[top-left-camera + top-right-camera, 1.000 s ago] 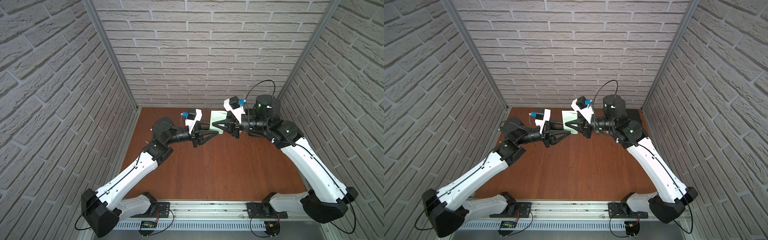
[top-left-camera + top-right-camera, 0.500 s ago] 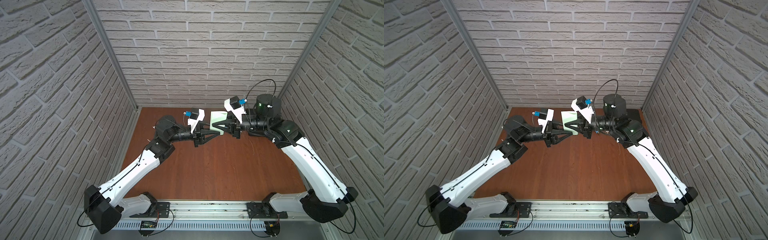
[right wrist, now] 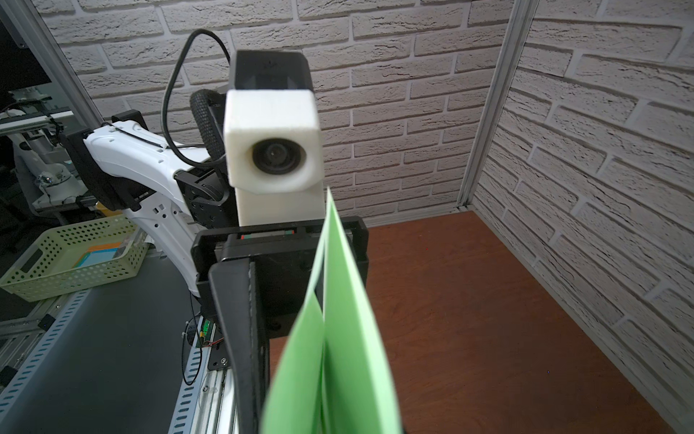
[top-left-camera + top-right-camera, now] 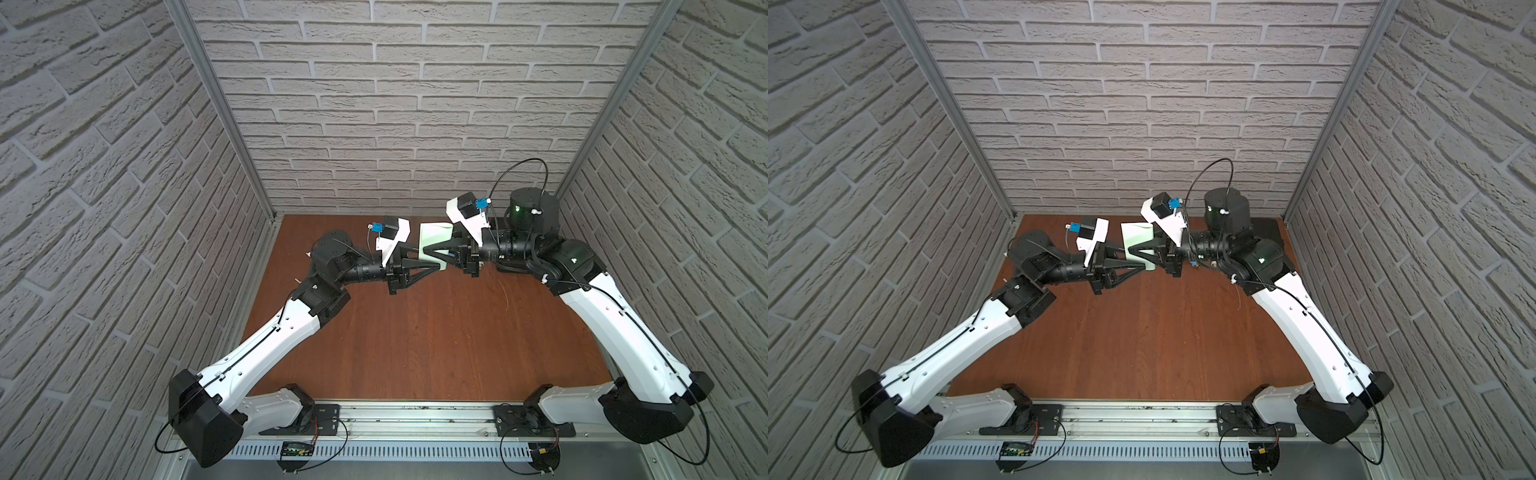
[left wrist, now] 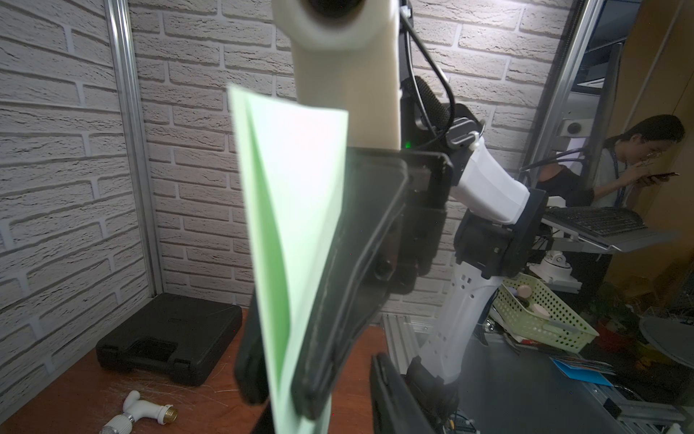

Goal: Fold the square paper along the opposite sides
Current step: Smooth out the paper.

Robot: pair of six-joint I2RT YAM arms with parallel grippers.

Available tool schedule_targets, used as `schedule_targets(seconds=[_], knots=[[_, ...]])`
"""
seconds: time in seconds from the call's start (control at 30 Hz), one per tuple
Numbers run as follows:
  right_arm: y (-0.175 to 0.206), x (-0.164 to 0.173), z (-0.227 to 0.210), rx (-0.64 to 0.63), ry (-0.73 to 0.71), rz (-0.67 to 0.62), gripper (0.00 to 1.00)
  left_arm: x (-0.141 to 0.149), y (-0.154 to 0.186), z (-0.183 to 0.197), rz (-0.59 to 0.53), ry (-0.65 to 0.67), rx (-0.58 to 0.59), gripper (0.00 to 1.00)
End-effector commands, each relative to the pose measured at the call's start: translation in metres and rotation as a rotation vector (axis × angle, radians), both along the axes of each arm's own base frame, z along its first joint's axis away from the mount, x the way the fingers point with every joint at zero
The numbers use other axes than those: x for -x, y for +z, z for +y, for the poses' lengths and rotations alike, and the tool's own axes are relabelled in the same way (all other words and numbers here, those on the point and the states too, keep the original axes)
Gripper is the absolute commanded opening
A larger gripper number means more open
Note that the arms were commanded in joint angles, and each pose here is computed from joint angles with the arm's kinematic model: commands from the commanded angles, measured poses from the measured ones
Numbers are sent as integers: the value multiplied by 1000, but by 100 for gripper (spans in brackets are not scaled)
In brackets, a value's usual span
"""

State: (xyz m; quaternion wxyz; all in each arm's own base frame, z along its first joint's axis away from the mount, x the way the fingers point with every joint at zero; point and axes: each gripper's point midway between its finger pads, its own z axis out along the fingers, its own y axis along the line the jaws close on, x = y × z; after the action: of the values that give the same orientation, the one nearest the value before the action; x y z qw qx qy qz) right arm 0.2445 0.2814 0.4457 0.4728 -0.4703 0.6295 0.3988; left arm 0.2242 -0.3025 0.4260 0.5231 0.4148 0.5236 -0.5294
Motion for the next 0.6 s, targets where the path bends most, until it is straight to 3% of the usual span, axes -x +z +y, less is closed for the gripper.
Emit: schedule_targets(seconds=[0.0, 0.57], knots=[[13, 6, 4, -26, 32, -32, 18, 9, 23, 3, -73, -3, 39, 33], [13, 6, 4, -25, 31, -39, 18, 8, 19, 2, -67, 6, 22, 15]])
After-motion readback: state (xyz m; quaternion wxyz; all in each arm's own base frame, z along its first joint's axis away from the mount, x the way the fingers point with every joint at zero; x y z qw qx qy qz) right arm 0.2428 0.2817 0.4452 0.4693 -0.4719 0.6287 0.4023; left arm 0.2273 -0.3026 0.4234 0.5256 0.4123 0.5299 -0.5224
